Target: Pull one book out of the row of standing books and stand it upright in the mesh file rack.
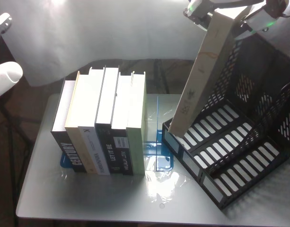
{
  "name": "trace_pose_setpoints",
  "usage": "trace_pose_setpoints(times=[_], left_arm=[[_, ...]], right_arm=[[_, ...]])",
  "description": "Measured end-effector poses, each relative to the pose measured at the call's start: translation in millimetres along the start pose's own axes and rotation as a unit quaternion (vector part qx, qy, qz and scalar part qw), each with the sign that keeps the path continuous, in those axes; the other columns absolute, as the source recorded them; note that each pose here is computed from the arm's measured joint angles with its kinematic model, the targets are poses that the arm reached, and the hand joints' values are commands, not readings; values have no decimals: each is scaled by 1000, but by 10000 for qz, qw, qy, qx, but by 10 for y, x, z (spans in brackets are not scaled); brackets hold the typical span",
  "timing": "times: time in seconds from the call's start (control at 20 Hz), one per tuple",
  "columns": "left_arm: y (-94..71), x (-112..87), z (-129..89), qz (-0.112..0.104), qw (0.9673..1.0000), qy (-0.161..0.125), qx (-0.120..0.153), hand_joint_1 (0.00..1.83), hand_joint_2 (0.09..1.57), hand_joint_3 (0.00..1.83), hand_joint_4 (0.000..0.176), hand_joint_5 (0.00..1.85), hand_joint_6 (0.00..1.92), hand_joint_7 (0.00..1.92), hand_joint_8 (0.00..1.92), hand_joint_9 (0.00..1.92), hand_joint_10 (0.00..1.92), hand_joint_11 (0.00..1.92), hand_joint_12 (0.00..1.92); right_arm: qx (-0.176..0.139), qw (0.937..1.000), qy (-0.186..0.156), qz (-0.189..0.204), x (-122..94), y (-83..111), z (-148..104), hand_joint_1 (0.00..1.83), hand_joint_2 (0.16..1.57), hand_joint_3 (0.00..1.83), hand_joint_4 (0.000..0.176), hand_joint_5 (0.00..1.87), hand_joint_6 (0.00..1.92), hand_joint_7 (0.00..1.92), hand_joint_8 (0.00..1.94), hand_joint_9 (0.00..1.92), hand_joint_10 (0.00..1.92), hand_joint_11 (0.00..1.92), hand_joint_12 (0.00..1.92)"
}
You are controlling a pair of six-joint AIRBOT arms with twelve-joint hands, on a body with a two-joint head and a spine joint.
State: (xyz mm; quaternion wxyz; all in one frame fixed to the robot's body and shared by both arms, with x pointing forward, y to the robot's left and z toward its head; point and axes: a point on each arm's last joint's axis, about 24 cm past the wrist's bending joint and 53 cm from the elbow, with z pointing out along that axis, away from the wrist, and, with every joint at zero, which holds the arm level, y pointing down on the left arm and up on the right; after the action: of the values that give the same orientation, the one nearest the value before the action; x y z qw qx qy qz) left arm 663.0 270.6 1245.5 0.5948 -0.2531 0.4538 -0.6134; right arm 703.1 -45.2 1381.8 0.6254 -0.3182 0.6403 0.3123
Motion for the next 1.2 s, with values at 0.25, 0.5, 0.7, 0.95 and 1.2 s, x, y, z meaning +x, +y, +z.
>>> trace_pose_setpoints(times=[0.25,0.5,0.7,0.95,1.2], left_arm=[[-4,26,-2,-16,10000,20,40,83,1424,3,0,0,0,0,0,0,0,0,0],[13,26,1,-20,10000,6,38,40,1433,5,4,0,0,0,0,0,0,0,0],[17,22,1,-24,10000,-6,31,40,1441,3,3,0,0,0,0,0,0,0,0],[39,48,0,-46,10000,1,35,26,1440,1,5,0,0,0,0,0,0,0,0],[41,42,0,-48,10000,-13,35,44,1445,0,16,0,0,0,0,0,0,0,0]], right_arm=[[208,9998,34,-3,78,-154,8,1322,1264,1,0,642,1493,683,1382,692,1599,558,1786],[296,9992,-6,270,158,-203,29,1292,1262,2,0,659,1412,694,1436,698,1588,608,1810],[430,9983,-119,371,198,-279,33,1119,1285,1,20,665,1480,713,1462,703,1436,616,1808],[567,9980,-104,252,240,-356,39,1103,1311,1,8,626,1489,667,1565,619,1484,543,1841],[728,9972,20,-171,286,-437,28,1329,1261,0,0,659,1275,705,1481,683,1653,636,1828]])
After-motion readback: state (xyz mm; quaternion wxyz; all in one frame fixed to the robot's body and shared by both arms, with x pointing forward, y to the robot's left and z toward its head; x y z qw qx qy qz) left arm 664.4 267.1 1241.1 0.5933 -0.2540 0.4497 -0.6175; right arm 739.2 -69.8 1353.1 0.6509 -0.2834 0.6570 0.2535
